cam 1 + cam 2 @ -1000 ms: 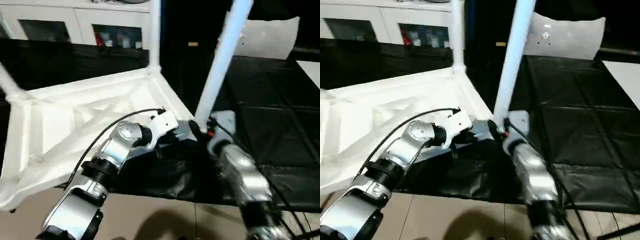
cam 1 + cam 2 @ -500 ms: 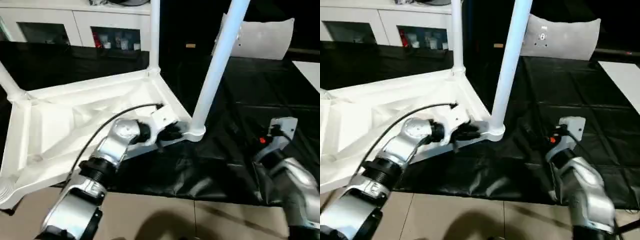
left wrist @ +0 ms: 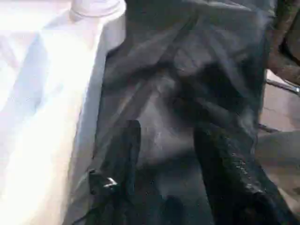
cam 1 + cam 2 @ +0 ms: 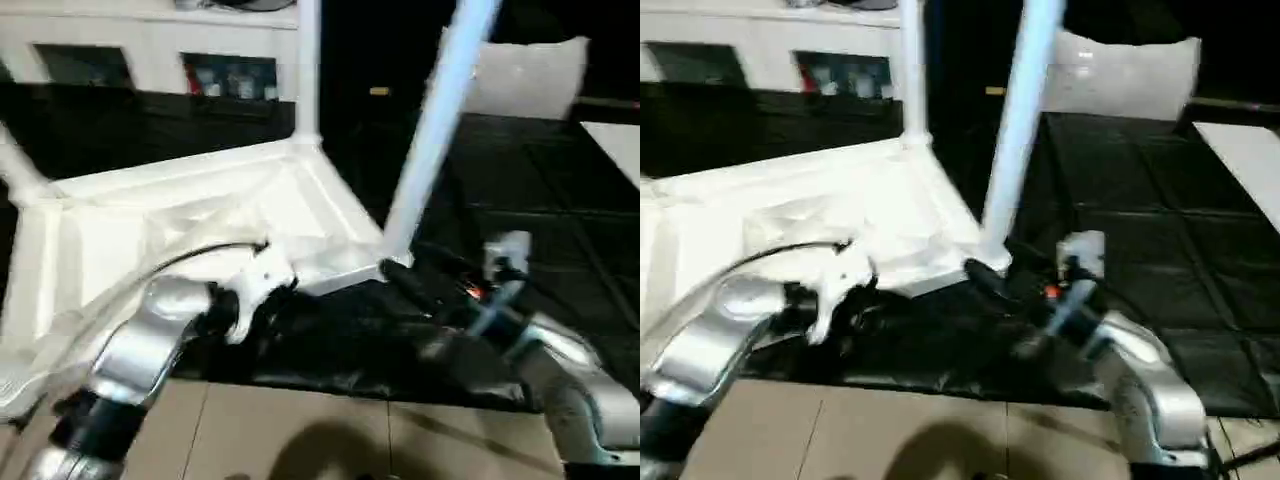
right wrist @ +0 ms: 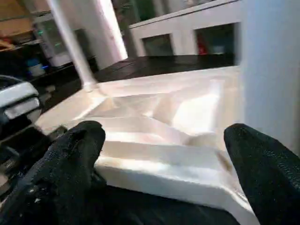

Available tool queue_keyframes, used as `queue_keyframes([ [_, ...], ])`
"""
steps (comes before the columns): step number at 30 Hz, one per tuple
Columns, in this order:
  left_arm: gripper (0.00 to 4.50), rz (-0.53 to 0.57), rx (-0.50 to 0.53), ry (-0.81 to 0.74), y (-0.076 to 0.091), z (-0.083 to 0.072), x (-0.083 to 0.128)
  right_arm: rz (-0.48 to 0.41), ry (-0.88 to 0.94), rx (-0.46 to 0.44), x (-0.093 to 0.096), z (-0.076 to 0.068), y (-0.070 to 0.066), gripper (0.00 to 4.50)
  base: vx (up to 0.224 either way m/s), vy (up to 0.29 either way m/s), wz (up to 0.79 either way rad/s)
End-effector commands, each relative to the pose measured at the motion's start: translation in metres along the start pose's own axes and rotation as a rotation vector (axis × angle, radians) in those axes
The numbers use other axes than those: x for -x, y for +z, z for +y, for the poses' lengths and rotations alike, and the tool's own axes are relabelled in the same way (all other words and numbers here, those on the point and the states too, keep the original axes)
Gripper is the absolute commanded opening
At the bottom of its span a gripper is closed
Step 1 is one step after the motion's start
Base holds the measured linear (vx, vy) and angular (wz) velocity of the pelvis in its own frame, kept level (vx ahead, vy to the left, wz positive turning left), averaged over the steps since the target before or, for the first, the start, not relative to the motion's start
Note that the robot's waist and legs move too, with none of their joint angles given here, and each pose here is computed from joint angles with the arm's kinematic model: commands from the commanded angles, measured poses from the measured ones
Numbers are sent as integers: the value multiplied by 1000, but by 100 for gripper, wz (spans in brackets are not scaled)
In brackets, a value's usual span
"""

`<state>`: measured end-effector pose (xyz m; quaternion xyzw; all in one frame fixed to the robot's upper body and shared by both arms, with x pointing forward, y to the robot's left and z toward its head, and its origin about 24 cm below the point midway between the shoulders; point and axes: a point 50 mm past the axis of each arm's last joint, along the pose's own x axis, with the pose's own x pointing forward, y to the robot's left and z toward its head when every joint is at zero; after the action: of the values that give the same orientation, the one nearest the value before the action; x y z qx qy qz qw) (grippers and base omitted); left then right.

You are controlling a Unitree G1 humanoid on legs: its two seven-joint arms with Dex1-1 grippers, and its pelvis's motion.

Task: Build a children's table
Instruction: Rotate leg to tighten

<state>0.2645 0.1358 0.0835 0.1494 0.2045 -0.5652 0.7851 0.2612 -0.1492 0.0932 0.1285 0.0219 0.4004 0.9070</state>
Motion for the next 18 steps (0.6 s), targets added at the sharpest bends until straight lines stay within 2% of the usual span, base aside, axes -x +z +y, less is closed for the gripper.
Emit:
queue_keyframes([
  [1,239,32,7,-24,1,-11,13,33,10,19,-14,7,-3,450,0,0,0],
  [4,239,133,64,-18,-12,-23,24,58,23,33,-43,18,-10,450,0,0,0],
  [5,239,139,68,-16,-13,-23,25,59,20,35,-45,18,-10,450,0,0,0],
  [7,239,189,105,26,-19,-25,29,68,-42,69,-65,19,-13,450,0,0,0],
  [9,239,200,111,41,-21,-25,29,68,-74,86,-71,18,-13,450,0,0,0],
  [10,239,233,121,78,-25,-23,31,62,-198,127,-82,12,-13,450,0,0,0],
  [12,239,280,115,145,-32,-19,34,84,-331,170,-90,3,-16,450,0,0,0],
  [15,239,312,118,223,-36,-14,38,93,-464,196,-93,-9,-17,450,0,0,0],
  [17,239,309,134,275,-35,-11,41,75,-572,177,-92,-20,-15,450,0,0,0],
  [18,239,311,139,309,-34,-9,44,60,-664,147,-88,-31,-15,450,0,0,0],
])
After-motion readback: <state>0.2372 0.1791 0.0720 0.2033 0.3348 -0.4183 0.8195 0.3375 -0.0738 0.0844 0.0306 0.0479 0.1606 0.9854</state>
